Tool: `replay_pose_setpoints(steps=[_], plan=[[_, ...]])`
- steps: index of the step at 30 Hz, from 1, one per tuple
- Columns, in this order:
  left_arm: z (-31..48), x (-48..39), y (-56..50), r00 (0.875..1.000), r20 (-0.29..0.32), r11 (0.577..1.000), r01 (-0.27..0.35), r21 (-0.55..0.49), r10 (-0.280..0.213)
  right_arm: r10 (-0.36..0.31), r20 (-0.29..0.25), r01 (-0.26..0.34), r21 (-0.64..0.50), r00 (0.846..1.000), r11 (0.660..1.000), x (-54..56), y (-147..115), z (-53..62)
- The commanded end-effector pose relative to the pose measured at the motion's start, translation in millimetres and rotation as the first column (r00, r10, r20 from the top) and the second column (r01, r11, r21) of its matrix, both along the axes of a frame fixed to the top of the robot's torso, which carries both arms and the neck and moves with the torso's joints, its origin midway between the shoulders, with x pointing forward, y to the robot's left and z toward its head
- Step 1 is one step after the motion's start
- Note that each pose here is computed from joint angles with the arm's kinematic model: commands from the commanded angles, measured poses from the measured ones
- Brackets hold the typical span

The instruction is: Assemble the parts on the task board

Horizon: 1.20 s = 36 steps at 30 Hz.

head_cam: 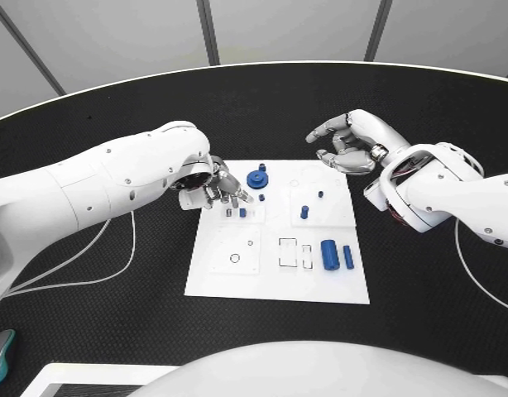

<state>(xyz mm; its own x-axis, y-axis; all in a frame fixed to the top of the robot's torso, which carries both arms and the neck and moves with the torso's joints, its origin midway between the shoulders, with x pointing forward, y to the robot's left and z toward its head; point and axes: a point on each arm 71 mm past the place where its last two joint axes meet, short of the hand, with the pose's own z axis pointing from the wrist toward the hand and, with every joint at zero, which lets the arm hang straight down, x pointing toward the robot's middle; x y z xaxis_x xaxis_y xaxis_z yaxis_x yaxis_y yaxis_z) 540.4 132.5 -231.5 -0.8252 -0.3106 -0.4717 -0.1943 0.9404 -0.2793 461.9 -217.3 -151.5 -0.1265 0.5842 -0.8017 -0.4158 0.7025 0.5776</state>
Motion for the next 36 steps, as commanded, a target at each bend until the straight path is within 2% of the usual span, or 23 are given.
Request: replay_pose_setpoints(steps=[1, 10, 14, 18, 20, 28, 36], plan=[[1.4, -2.4, 5.3, 0.999, 0.018, 1.000, -0.028, -0.006, 0.028, -0.002, 0.000, 0.002, -0.001, 1.000, 1.000, 0.4, -0.8, -0.2], [7.4, -8.3, 17.0, 0.991, 0.089, 0.992, -0.093, -0.081, 0.100, -0.004, 0.003, 0.004, -0.001, 1.000, 1.000, 0.8, -2.0, -0.3], [14.5, -15.4, 22.4, 0.973, 0.167, 0.976, -0.131, -0.176, 0.161, -0.007, 0.006, 0.007, -0.001, 1.000, 1.000, 1.0, -3.5, -0.3], [19.5, -20.9, 25.0, 0.954, 0.221, 0.960, -0.149, -0.238, 0.204, -0.008, 0.007, 0.008, -0.002, 1.000, 1.000, 1.2, -4.2, -0.3], [20.3, -23.8, 25.7, 0.948, 0.234, 0.954, -0.154, -0.256, 0.215, -0.008, 0.007, 0.008, -0.002, 1.000, 1.000, 1.3, -4.3, -0.4], [11.4, -34.8, 25.0, 0.947, 0.235, 0.955, -0.160, -0.251, 0.220, -0.008, 0.005, 0.008, -0.003, 1.000, 1.000, 1.5, -4.1, -1.1], [0.9, -40.0, 24.2, 0.958, 0.220, 0.972, -0.147, -0.185, 0.187, -0.008, 0.003, 0.008, -0.004, 1.000, 1.000, 1.7, -4.1, -1.8]])
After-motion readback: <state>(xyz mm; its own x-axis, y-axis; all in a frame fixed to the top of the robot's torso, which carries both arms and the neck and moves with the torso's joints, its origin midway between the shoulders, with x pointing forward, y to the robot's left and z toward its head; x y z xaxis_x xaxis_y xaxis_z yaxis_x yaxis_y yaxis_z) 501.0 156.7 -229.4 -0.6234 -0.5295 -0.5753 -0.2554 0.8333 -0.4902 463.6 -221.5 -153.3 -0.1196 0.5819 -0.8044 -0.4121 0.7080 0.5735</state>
